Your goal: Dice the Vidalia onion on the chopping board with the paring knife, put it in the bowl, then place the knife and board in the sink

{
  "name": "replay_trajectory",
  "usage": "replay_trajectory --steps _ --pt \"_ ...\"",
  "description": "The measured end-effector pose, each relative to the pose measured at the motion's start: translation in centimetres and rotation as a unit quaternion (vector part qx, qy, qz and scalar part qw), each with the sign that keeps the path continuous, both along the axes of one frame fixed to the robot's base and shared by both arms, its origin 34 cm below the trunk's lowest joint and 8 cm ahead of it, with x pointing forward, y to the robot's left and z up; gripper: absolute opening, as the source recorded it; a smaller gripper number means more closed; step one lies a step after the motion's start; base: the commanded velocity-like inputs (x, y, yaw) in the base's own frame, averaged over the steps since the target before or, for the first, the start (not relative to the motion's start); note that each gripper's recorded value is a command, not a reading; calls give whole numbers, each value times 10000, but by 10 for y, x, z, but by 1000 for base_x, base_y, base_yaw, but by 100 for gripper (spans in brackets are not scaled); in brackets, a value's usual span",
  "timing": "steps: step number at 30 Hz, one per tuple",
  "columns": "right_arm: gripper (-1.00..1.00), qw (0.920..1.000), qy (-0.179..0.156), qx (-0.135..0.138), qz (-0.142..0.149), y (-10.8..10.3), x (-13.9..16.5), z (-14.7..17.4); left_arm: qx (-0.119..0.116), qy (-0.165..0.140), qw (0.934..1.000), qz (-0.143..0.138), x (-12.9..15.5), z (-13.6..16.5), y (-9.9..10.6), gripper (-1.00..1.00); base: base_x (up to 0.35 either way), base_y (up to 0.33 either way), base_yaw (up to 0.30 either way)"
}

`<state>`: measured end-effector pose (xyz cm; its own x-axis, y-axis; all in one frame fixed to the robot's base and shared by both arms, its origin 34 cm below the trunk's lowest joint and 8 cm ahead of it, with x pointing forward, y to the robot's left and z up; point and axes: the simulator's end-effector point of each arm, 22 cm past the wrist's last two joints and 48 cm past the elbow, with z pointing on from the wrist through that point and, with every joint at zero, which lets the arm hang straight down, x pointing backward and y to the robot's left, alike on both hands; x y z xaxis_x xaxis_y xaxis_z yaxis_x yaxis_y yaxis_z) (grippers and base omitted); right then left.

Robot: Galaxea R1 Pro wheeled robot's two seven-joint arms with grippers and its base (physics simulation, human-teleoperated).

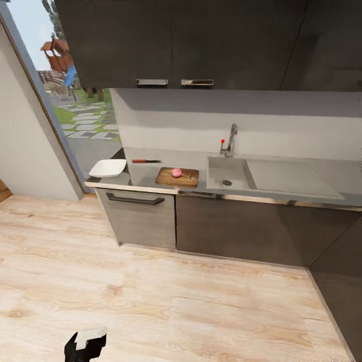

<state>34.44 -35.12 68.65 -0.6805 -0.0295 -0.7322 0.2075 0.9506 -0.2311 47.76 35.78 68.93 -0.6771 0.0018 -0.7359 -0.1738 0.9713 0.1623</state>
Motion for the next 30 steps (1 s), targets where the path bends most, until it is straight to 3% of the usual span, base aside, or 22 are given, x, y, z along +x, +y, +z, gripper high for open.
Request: replay_trajectory --steps 30 --pt "100 9998 -189 1 0 0 12 9 0 -189 9998 0 11 14 0 100 28 300 -134"
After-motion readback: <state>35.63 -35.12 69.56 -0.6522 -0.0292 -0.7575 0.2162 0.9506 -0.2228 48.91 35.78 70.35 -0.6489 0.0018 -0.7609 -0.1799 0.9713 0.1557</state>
